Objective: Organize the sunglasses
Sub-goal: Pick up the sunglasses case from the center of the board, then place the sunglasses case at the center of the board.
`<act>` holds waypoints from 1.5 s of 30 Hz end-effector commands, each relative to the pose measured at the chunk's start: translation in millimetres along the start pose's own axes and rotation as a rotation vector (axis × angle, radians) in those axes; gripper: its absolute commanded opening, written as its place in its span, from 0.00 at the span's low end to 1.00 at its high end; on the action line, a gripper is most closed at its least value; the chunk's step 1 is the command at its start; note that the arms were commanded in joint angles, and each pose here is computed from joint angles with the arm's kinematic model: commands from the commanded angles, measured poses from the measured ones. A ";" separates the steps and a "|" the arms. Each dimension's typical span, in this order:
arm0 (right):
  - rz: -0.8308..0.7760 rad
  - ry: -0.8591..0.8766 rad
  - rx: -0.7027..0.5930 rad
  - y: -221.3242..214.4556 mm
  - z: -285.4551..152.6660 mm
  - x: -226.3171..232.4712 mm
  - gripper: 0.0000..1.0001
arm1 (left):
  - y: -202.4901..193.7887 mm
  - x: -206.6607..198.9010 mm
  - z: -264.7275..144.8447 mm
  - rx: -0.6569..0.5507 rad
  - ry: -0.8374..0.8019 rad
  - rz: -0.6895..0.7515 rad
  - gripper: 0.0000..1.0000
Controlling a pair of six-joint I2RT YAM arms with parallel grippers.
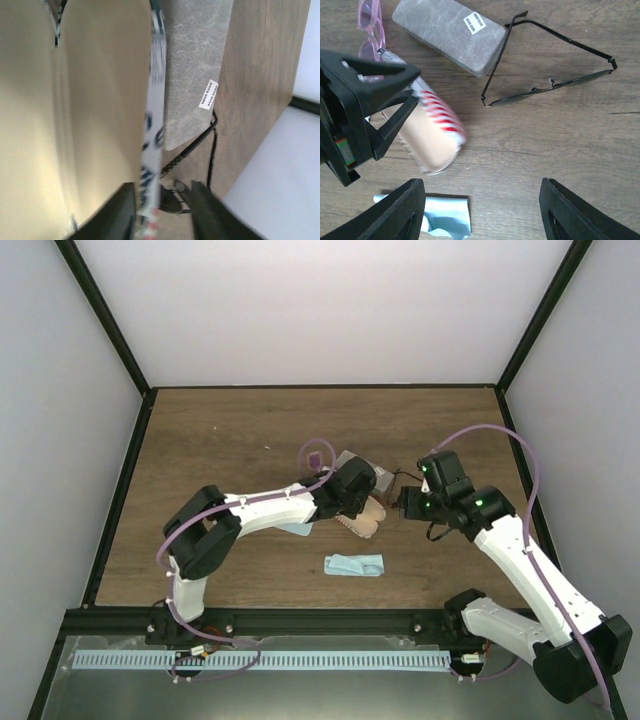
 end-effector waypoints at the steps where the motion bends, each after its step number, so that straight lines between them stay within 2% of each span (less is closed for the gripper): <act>1: 0.006 -0.007 0.004 -0.9 1.5 -3.1 0.65 | -5.7 -16.4 6.0 0.040 -0.057 -0.010 0.49; 2: 0.010 -0.004 0.005 -0.5 1.8 -2.7 0.65 | -6.4 -16.8 6.4 0.043 -0.059 0.005 0.56; 3: 0.011 -0.001 0.004 -0.2 2.1 -2.0 0.65 | -5.8 -18.6 5.4 0.045 -0.064 0.020 0.58; 12: 0.035 0.061 0.074 -8.1 12.4 5.3 0.65 | 17.0 -55.1 -31.7 -0.041 -0.104 0.301 0.58; 15: 0.038 0.082 0.107 -10.4 21.7 9.3 0.65 | 34.3 -66.8 -52.1 -0.101 -0.089 0.477 0.58; 18: 0.041 0.097 0.152 -10.7 34.5 15.8 0.65 | 58.0 -67.4 -61.1 -0.154 -0.006 0.703 0.59; 22: 0.054 0.127 0.183 -4.9 47.7 27.4 0.63 | 79.7 -41.3 -43.6 -0.138 0.129 0.957 0.59; 25: 0.069 0.150 0.197 -1.2 55.2 34.5 0.59 | 78.1 -18.5 -22.2 -0.088 0.212 1.090 0.54; 26: 0.075 0.158 0.202 -0.2 57.1 36.8 0.55 | 76.0 -9.2 -13.4 -0.058 0.234 1.116 0.53; 30: 0.091 0.178 0.210 3.0 58.4 42.2 0.18 | 62.4 18.9 10.6 0.051 0.261 1.161 0.46; 32: 0.095 0.170 0.214 2.1 59.7 41.1 0.10 | 56.5 28.7 14.8 0.077 0.265 1.162 0.45; 39: 0.109 0.148 0.220 -3.9 61.2 34.8 0.09 | 47.1 52.0 13.6 0.125 0.303 1.185 0.45; 45: 0.113 0.140 0.231 -7.5 63.7 32.2 0.13 | 45.9 73.4 5.2 0.169 0.330 1.178 0.45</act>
Point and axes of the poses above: each gripper's point midway between its finger pads, its own z axis out along the fingers, its own x axis along the line the jaws close on, y = z × x, the point moved 6 cm from there along -z, back along the fingers, and after that the axes turned 14 degrees about z, right-handed, at the moved point
